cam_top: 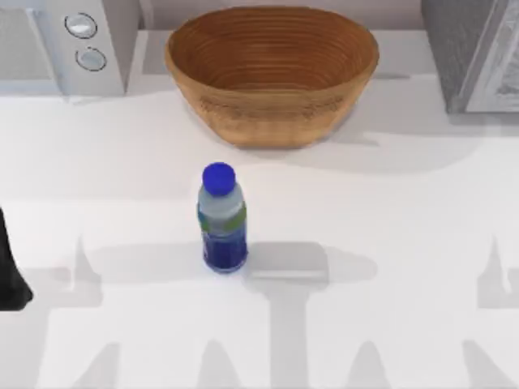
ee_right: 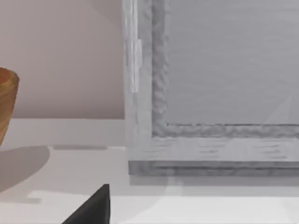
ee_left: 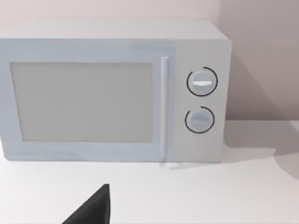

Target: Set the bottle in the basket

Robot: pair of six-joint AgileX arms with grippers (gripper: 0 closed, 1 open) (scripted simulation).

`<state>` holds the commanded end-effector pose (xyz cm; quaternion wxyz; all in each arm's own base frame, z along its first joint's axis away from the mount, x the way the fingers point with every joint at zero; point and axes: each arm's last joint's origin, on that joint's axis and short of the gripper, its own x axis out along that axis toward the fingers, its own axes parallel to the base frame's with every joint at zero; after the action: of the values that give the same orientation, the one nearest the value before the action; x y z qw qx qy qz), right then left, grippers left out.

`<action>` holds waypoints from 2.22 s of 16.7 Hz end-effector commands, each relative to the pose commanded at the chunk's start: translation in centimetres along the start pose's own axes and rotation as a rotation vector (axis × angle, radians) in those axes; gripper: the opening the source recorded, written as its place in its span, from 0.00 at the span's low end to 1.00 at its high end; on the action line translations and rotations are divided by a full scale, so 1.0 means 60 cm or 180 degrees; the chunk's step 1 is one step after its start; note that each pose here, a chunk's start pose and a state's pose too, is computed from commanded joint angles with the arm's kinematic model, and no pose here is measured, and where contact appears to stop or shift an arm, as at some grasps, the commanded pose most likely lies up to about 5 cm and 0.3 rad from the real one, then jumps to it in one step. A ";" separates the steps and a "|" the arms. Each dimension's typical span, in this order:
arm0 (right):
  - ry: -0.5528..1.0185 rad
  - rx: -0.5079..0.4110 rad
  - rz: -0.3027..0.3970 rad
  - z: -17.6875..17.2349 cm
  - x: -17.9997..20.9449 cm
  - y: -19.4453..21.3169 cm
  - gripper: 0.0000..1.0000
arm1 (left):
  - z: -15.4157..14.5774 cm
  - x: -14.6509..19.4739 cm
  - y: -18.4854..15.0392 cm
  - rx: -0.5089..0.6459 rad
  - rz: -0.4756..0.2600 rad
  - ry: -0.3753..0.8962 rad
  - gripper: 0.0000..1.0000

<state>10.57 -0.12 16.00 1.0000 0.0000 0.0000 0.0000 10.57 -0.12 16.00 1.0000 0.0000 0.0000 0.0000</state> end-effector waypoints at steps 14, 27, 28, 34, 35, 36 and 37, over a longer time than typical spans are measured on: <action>0.0000 0.0000 0.0000 0.000 0.000 0.000 1.00 | 0.004 0.080 -0.051 0.0073 -0.1068 0.0236 1.00; 0.0000 0.0000 0.0000 0.000 0.000 0.000 1.00 | -0.129 0.153 -0.150 0.0228 -0.2449 0.0664 1.00; 0.0000 0.0000 0.0000 0.000 0.000 0.000 1.00 | -0.134 0.154 -0.154 0.0234 -0.2500 0.0652 1.00; 0.0000 0.0000 0.0000 0.000 0.000 0.000 1.00 | -0.139 0.155 -0.159 0.0240 -0.2561 0.0631 1.00; 0.0000 0.0000 0.0000 0.000 0.000 0.000 1.00 | -0.139 0.154 -0.157 0.0237 -0.2541 0.0646 1.00; 0.0000 0.0000 0.0000 0.000 0.000 0.000 1.00 | -0.139 0.155 -0.158 0.0237 -0.2544 0.0644 1.00; 0.0000 0.0000 0.0000 0.000 0.000 0.000 1.00 | -0.140 0.160 -0.162 0.0239 -0.2552 0.0640 1.00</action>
<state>10.57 -0.12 16.00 1.0000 0.0000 0.0000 0.0000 20.14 -9.83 7.59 0.9152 0.0364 0.0976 -0.3894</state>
